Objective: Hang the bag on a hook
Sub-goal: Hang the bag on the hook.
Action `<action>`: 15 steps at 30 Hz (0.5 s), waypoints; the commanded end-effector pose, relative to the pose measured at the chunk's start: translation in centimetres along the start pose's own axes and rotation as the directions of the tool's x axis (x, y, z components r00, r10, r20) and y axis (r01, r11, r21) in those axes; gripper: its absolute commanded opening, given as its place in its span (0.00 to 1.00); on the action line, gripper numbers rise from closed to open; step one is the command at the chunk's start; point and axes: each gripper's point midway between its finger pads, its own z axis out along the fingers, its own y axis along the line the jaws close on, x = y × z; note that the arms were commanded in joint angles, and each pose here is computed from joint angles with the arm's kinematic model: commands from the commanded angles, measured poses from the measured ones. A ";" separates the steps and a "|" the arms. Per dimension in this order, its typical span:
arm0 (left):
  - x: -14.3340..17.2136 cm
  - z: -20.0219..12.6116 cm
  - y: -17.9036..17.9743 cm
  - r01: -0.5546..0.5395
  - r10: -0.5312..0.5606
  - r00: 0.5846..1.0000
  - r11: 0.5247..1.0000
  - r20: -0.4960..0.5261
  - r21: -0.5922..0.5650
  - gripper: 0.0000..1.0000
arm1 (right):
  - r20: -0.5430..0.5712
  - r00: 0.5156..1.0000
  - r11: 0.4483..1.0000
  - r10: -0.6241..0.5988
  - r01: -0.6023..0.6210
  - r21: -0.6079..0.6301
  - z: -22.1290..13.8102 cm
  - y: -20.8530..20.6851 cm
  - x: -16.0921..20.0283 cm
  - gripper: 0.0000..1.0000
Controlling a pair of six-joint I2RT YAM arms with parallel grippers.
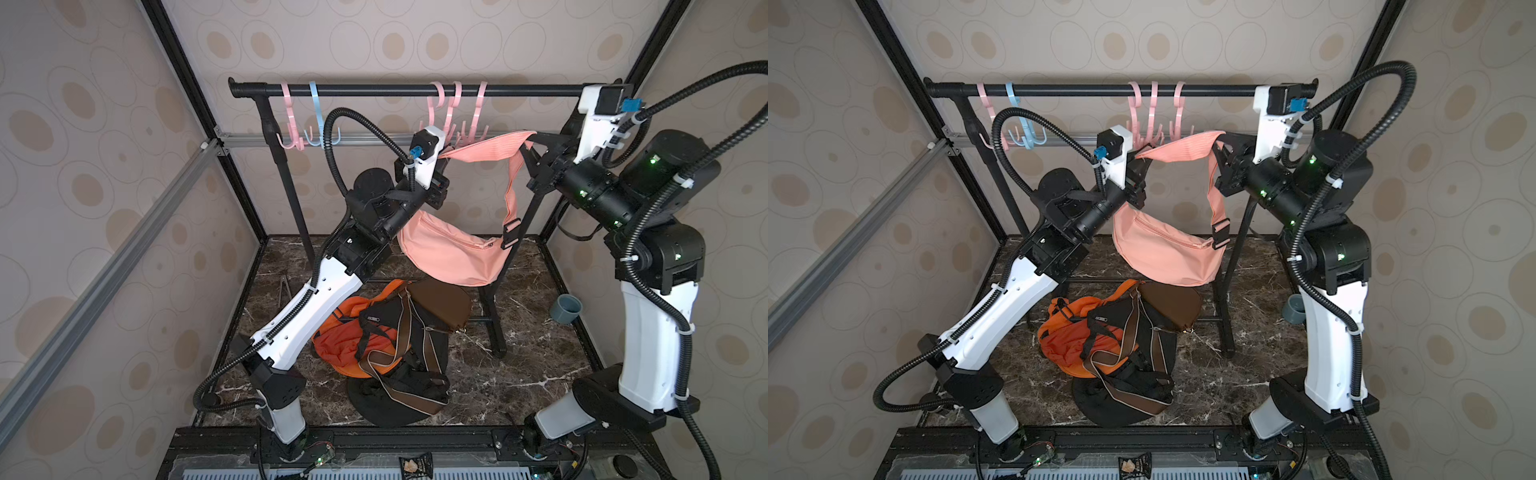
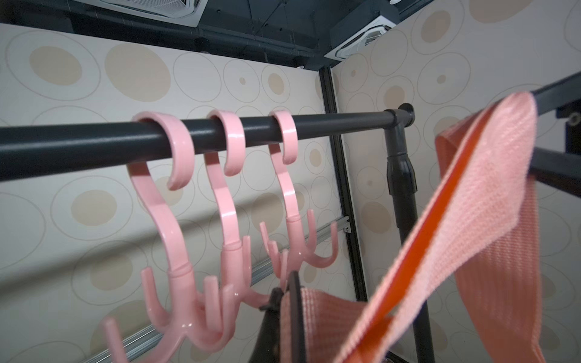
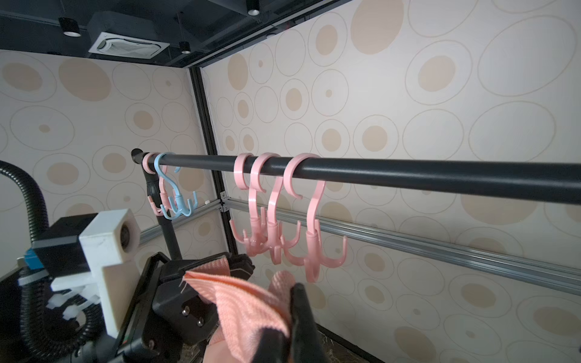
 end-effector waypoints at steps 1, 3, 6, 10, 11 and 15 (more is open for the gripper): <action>-1.0 -0.1 4.8 -0.021 0.015 0.999 0.976 -0.030 -0.217 0.00 | 0.244 0.968 0.995 -0.049 0.027 0.093 -2.0 -2.1 -7.0 0.00; -0.3 0.4 5.8 -0.035 0.019 0.998 0.959 -0.059 -0.282 0.00 | 0.255 0.967 0.996 0.007 -0.030 0.083 -1.2 -4.2 -7.0 0.00; -0.2 1.3 7.0 -0.042 0.017 0.997 0.935 -0.073 -0.353 0.00 | 0.298 0.948 0.992 0.113 -0.123 0.014 -0.4 -6.9 -7.9 0.00; -1.3 0.9 8.0 -0.031 0.022 0.999 0.909 -0.027 -0.415 0.00 | 0.326 0.937 0.992 0.122 -0.122 -0.022 0.4 -7.5 -8.4 0.00; -1.4 1.0 8.3 -0.033 0.026 0.999 0.902 -0.023 -0.430 0.00 | 0.333 0.934 0.992 0.126 -0.124 -0.027 0.6 -7.7 -8.4 0.00; -1.2 1.0 9.0 -0.054 0.047 0.999 0.877 -0.027 -0.477 0.00 | 0.328 0.934 0.990 0.138 -0.134 -0.035 1.8 -8.6 -7.7 0.00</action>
